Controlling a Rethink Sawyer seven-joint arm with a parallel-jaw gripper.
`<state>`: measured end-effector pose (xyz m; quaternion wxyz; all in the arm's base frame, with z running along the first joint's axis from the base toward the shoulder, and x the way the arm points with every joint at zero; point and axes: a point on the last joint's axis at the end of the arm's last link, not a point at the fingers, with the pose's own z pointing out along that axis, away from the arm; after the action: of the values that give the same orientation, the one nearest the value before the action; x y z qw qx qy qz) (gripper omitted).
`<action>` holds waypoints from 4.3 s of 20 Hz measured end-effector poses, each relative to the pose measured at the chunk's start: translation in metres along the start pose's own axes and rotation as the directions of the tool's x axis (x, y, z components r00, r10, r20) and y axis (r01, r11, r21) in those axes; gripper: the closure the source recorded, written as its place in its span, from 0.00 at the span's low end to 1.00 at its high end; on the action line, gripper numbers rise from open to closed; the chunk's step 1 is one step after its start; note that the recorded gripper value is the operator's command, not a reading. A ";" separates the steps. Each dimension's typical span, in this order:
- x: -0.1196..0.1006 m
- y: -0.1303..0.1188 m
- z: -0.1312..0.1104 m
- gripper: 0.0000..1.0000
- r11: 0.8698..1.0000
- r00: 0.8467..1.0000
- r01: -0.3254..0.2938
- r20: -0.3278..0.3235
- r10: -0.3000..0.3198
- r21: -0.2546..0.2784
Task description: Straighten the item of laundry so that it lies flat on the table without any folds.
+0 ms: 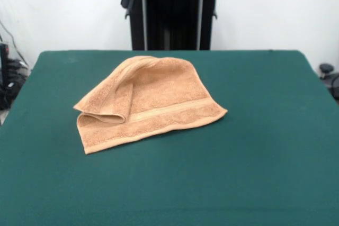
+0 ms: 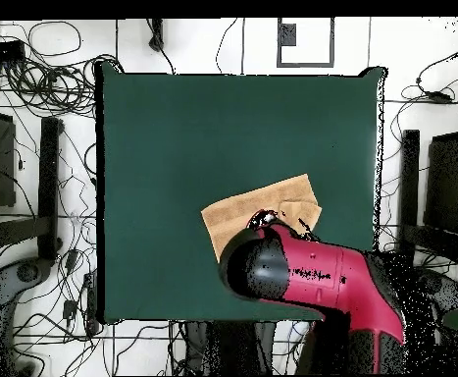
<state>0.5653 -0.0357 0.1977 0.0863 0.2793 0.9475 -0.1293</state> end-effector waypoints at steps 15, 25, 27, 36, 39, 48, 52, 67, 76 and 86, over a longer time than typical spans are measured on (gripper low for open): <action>0.012 0.007 0.063 0.00 0.999 0.999 0.024 0.047 -0.022 -0.034; 0.028 0.013 0.088 0.00 0.998 0.997 0.049 0.066 -0.046 -0.048; 0.032 0.014 0.090 0.00 0.998 0.997 0.055 0.062 -0.052 -0.043; 0.050 0.028 0.103 0.00 0.996 0.996 0.077 0.046 -0.075 -0.041; 0.054 0.030 0.109 0.00 0.996 0.996 0.075 0.042 -0.073 -0.045; 0.060 0.034 0.122 0.00 0.997 0.998 0.061 0.032 -0.059 -0.051; 0.064 0.037 0.130 0.00 0.997 0.998 0.056 0.030 -0.054 -0.057; 0.116 0.104 0.177 1.00 0.993 0.995 0.017 0.102 -0.004 -0.119; 0.129 0.106 0.193 1.00 0.994 0.996 -0.006 0.089 0.016 -0.105; 0.124 0.107 0.197 1.00 0.993 0.995 -0.046 0.089 0.055 -0.105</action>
<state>0.5390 0.0563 -0.0398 0.1470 0.2921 0.9406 -0.0909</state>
